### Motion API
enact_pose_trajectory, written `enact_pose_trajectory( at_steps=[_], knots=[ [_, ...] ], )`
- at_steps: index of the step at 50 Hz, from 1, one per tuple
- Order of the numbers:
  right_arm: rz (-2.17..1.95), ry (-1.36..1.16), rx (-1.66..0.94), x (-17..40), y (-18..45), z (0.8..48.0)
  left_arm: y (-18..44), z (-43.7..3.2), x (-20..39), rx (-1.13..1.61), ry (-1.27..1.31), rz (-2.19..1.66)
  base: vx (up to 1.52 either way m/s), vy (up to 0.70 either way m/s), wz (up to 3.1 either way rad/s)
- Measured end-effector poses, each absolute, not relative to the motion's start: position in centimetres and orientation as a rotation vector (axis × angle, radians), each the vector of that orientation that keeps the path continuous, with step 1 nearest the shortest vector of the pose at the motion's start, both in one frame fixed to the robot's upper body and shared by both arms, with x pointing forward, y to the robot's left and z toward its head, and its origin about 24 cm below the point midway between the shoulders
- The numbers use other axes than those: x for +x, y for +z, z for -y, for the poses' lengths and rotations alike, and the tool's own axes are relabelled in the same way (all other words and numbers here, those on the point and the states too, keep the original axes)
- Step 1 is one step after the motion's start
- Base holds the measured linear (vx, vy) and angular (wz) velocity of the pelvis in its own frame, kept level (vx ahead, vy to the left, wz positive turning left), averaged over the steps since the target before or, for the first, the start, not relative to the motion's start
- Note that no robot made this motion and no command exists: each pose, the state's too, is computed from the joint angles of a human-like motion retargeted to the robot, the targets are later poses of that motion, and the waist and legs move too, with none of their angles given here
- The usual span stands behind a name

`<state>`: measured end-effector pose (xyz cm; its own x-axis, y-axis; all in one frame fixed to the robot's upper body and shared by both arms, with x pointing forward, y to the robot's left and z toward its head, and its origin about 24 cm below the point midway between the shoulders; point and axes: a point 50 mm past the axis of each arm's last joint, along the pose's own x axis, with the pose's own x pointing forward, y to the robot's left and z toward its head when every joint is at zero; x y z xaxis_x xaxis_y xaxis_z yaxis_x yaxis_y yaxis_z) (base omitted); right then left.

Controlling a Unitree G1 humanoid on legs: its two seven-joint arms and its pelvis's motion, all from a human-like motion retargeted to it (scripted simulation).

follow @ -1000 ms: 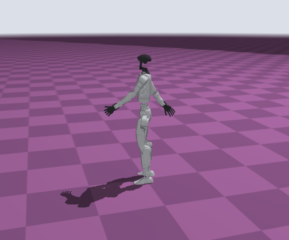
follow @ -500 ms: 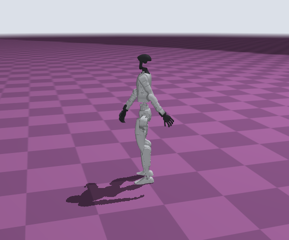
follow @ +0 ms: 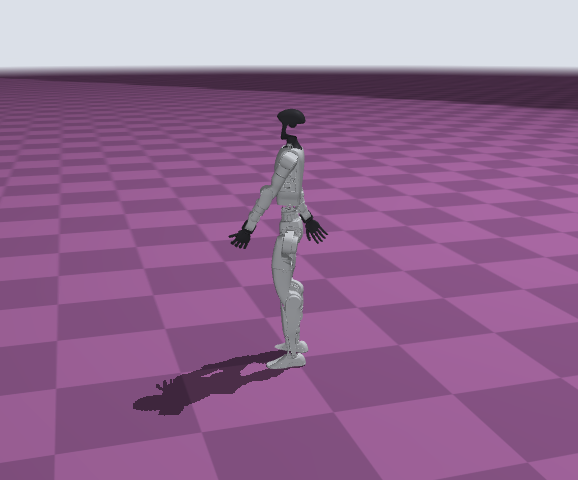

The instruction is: Upper body actions

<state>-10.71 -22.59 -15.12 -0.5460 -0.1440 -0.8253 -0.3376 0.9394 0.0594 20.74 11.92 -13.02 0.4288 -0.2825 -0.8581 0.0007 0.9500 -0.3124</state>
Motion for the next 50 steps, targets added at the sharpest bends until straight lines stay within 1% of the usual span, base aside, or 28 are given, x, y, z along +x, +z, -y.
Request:
enact_pose_trajectory(
  at_steps=[2, 4, 8, 10, 12, 15, 17, 20, 23, 26, 29, 31, 33, 36, 38, 40, 43, 46, 50],
  knots=[
    [-2.280, 0.110, -0.259, -15.1, -13.3, 23.7, -10.5, -10.7, 24.9, -0.224, -0.250, -0.944, -0.02, -0.06, 0.02],
    [-2.318, -0.033, -0.233, -18.1, -11.8, 24.5, -8.1, -10.2, 27.9, -0.154, -0.288, -0.790, -0.03, -0.07, -0.04],
    [-2.350, -0.243, -0.210, -21.8, -9.6, 25.4, -5.1, -11.1, 30.9, 0.010, -0.293, -0.587, -0.06, -0.02, -0.03],
    [-2.382, -0.321, -0.192, -22.9, -8.7, 25.6, -5.2, -11.7, 30.8, 0.084, -0.277, -0.574, -0.01, 0.03, 0.05],
    [-2.422, -0.379, -0.169, -23.3, -8.3, 25.5, -6.6, -12.0, 29.4, 0.128, -0.280, -0.637, -0.02, 0.09, 0.16],
    [-2.436, -0.376, -0.152, -22.1, -9.1, 25.1, -10.1, -12.3, 25.5, 0.138, -0.302, -0.821, -0.04, 0.13, 0.23],
    [-2.372, -0.266, -0.172, -19.6, -10.8, 24.7, -12.9, -12.8, 21.2, 0.111, -0.297, -0.996, -0.05, 0.13, 0.31],
    [-2.220, -0.021, -0.267, -14.0, -13.8, 23.9, -16.4, -14.2, 12.8, 0.056, -0.219, -1.306, -0.03, 0.11, 0.25],
    [-1.973, 0.263, -0.409, -5.5, -16.4, 22.7, -17.8, -16.4, 2.8, -0.005, -0.031, -1.653, -0.03, 0.06, -0.14],
    [-1.655, 0.496, -0.524, 4.6, -17.3, 19.6, -17.0, -17.5, -7.1, -0.110, 0.188, -1.939, -0.04, 0.01, -0.48],
    [-1.317, 0.643, -0.575, 13.9, -16.0, 14.6, -14.3, -17.8, -15.9, -0.240, 0.328, -2.132, -0.04, -0.01, -0.57],
    [-1.108, 0.703, -0.564, 18.8, -14.0, 11.1, -12.1, -17.5, -20.5, -0.299, 0.385, -2.237, -0.05, 0.01, -0.43],
    [-0.923, 0.752, -0.524, 22.5, -11.5, 7.7, -9.9, -16.8, -23.9, -0.335, 0.443, -2.336, -0.07, 0.01, -0.27],
    [-0.678, 0.820, -0.455, 25.9, -8.0, 3.6, -7.9, -15.8, -26.6, -0.364, 0.556, -2.426, -0.02, 0.00, -0.06],
    [-0.552, 0.852, -0.430, 26.7, -6.5, 1.9, -7.7, -15.5, -26.9, -0.371, 0.615, -2.424, 0.00, 0.00, 0.00],
    [-0.479, 0.858, -0.425, 26.6, -6.0, 1.2, -8.6, -15.5, -25.9, -0.368, 0.634, -2.381, 0.03, 0.00, 0.04],
    [-0.522, 0.822, -0.455, 24.8, -8.0, 2.4, -11.4, -16.5, -21.9, -0.320, 0.571, -2.263, 0.09, 0.04, 0.10],
    [-0.741, 0.800, -0.505, 20.4, -12.0, 5.5, -14.7, -17.9, -15.2, -0.180, 0.421, -2.099, 0.11, 0.04, 0.12],
    [-1.242, 0.725, -0.541, 10.3, -17.0, 12.2, -17.5, -18.5, -2.3, 0.001, 0.123, -1.799, 0.09, 0.02, 0.27]
  ],
)
